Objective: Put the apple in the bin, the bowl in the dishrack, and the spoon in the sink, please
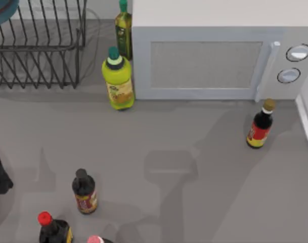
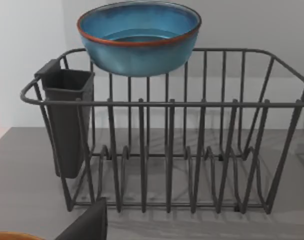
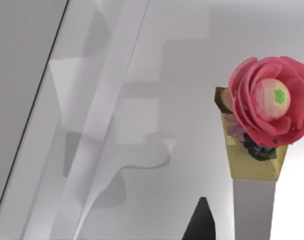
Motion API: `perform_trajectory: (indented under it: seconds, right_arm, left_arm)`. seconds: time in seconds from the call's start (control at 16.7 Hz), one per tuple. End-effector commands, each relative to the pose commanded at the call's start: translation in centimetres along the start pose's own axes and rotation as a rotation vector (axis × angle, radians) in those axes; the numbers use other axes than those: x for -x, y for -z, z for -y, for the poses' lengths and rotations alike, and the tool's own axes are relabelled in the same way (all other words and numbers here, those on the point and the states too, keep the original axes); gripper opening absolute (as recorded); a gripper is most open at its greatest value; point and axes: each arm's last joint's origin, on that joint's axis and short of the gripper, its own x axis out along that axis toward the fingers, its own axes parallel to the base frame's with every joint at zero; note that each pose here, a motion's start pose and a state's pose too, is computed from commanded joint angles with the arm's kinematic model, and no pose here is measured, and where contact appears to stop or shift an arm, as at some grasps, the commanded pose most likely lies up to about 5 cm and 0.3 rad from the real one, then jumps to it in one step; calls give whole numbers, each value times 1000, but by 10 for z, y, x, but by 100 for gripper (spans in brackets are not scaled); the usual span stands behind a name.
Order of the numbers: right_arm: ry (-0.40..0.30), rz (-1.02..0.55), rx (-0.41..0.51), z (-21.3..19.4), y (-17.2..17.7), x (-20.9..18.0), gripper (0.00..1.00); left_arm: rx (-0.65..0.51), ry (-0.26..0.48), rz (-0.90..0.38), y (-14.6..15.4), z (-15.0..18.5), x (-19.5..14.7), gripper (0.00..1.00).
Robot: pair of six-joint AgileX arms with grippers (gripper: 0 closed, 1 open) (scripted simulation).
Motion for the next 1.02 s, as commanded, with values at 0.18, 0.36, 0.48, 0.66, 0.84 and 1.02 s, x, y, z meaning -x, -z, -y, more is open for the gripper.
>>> perform_trajectory:
  seconds: [0.18,0.36,0.48,0.66,0.84,1.02]
  right_arm:
    - [0,0,0,0,0,0,38]
    - [0,0,0,0,0,0,60]
    - [0,0,0,0,0,0,75]
    - [0,0,0,0,0,0,98]
    - [0,0,0,0,0,0,100]
    - [0,0,0,0,0,0,100]
  left_arm:
    - [0,0,0,0,0,0,100]
    - [0,0,0,0,0,0,100]
    - [0,0,0,0,0,0,100]
    - [0,0,0,0,0,0,100]
    - [0,0,0,0,0,0,100]
    - [0,0,0,0,0,0,100]
